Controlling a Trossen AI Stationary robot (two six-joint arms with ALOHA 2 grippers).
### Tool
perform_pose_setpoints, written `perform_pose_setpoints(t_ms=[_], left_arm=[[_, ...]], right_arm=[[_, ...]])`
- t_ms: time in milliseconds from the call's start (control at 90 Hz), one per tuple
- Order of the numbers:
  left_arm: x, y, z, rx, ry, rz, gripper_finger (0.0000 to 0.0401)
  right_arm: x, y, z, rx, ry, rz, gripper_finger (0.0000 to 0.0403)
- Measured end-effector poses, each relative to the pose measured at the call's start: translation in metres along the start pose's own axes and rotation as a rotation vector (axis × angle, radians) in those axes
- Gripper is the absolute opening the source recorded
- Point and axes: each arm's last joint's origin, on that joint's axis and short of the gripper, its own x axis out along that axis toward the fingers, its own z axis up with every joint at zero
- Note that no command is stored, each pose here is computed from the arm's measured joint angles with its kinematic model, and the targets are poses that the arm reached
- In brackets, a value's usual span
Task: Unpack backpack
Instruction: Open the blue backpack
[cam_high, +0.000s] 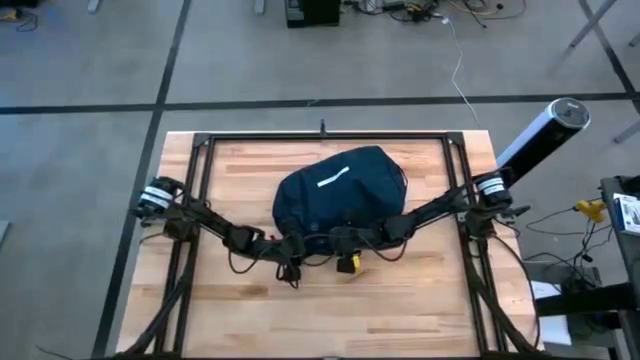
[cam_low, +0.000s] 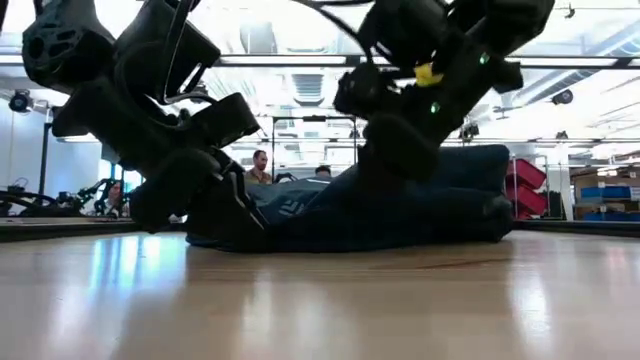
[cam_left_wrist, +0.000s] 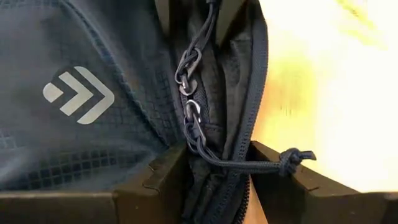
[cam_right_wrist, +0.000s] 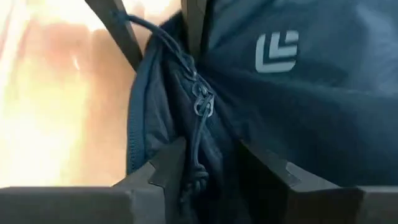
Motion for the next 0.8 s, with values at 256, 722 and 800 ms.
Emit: perform_pose_setpoints(t_ms=[256, 722, 800], left_arm=[[0.0, 0.0, 0.0, -0.004, 0.0, 0.0, 0.0157], [-0.004, 0.005, -0.016, -0.05, -0.006, 0.004, 0.0157], [-0.005, 0.007, -0.02, -0.067, -0.007, 0.012, 0.0157]], right_arm=[[0.0, -0.001, 0.0, 0.009, -0.001, -0.02, 0.0017], [-0.045, 0.012, 0.003, -0.061, 0.027, -0.145, 0.0002], [-0.058, 0.015, 0.003, -0.068, 0.039, -0.165, 0.0001]])
